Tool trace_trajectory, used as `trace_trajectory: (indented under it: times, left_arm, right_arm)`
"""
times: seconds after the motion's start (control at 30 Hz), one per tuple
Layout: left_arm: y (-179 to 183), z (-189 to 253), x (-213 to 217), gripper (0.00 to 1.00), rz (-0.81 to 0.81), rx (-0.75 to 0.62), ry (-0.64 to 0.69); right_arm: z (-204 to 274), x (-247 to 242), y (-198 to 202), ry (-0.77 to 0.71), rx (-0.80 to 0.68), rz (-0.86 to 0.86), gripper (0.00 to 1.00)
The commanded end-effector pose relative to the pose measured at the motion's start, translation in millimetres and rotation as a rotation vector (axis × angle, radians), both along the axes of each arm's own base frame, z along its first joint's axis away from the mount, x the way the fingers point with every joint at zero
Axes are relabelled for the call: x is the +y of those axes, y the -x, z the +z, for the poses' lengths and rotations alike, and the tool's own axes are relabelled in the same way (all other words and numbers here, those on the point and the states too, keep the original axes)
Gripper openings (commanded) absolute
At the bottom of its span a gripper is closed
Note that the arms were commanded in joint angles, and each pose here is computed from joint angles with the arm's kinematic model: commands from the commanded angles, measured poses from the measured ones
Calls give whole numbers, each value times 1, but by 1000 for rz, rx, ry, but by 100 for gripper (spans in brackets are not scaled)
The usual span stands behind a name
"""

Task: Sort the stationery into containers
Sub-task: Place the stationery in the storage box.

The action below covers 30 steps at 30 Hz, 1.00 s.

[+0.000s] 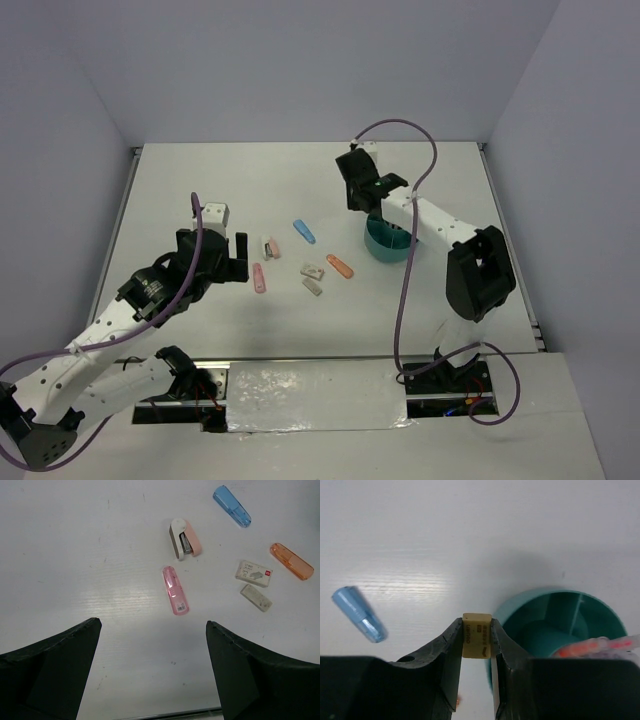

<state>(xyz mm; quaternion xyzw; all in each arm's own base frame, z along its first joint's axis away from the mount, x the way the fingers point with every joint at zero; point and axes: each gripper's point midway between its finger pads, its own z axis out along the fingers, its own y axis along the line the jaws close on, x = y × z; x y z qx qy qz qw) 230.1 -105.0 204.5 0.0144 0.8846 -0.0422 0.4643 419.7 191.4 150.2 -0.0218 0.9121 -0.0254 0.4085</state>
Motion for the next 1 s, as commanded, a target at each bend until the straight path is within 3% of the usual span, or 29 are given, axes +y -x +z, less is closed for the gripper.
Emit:
trace_trajectory:
  times: [0.0, 0.27, 0.63, 0.97]
  left_arm:
    - [-5, 19, -4, 99, -13, -50, 32]
    - [-5, 18, -5, 99, -23, -49, 33]
    - [-5, 19, -7, 99, -29, -49, 37]
    - [-4, 18, -7, 99, -31, -47, 37]
  right_arm:
    - [8, -32, 0, 30, -11, -138, 20]
    - [16, -55, -8, 55, -67, -265, 21]
    - [-1, -65, -4, 109, -35, -288, 24]
    - [-8, -66, -3, 121, -17, -283, 34]
